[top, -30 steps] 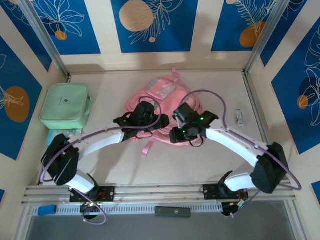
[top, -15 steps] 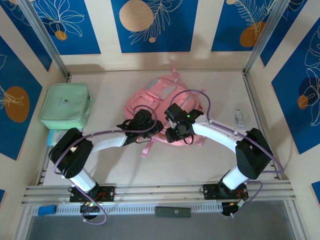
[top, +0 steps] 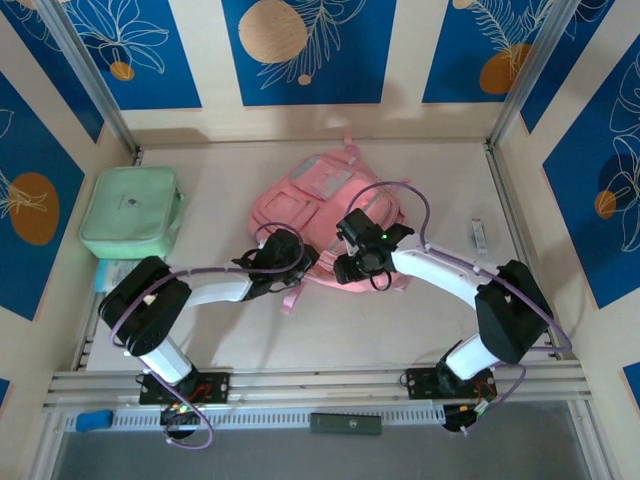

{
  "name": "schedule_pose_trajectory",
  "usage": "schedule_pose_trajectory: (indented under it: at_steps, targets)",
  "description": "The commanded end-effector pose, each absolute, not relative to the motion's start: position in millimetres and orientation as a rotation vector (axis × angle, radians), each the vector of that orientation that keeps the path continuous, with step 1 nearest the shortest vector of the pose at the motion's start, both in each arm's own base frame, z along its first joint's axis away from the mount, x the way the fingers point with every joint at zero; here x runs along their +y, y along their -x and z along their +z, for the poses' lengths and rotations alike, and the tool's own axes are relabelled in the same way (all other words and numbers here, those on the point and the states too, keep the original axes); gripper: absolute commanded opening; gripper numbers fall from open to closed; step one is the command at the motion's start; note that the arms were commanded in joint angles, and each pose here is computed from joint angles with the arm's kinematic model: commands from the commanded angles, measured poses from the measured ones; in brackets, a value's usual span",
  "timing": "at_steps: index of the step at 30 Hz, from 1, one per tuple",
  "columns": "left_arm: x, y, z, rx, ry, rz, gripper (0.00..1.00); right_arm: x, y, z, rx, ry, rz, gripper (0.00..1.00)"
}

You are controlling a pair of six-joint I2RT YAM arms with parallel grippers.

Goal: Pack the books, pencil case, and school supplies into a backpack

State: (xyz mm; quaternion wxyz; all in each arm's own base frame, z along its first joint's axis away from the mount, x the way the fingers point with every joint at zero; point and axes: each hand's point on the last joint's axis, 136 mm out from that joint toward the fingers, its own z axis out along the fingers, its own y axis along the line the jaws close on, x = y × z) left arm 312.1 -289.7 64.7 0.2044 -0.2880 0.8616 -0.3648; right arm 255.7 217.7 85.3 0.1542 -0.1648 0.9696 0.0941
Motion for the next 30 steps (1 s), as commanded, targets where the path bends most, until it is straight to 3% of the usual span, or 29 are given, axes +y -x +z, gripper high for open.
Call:
schedule_pose_trajectory:
  at_steps: [1, 4, 11, 30]
  targets:
    - [-287.1, -329.0, 66.0, 2.354, 0.866, -0.958, 0.37, 216.0, -256.5, 90.0, 2.759, 0.433, 0.305, 0.52]
    - [-287.9, -336.3, 71.2, 2.363, 0.858, -0.904, 0.31, 214.1, -256.3, 88.8, 2.753, 0.421, 0.303, 0.52]
    - [-288.3, -348.4, 93.9, 2.314, 0.869, -0.947, 0.0, 222.6, -259.0, 98.0, 2.702, 0.475, 0.361, 0.53]
    - [-283.9, -347.8, 134.2, 2.174, 1.035, -1.184, 0.0, 229.2, -251.8, 89.7, 2.673, 0.519, 0.257, 0.51]
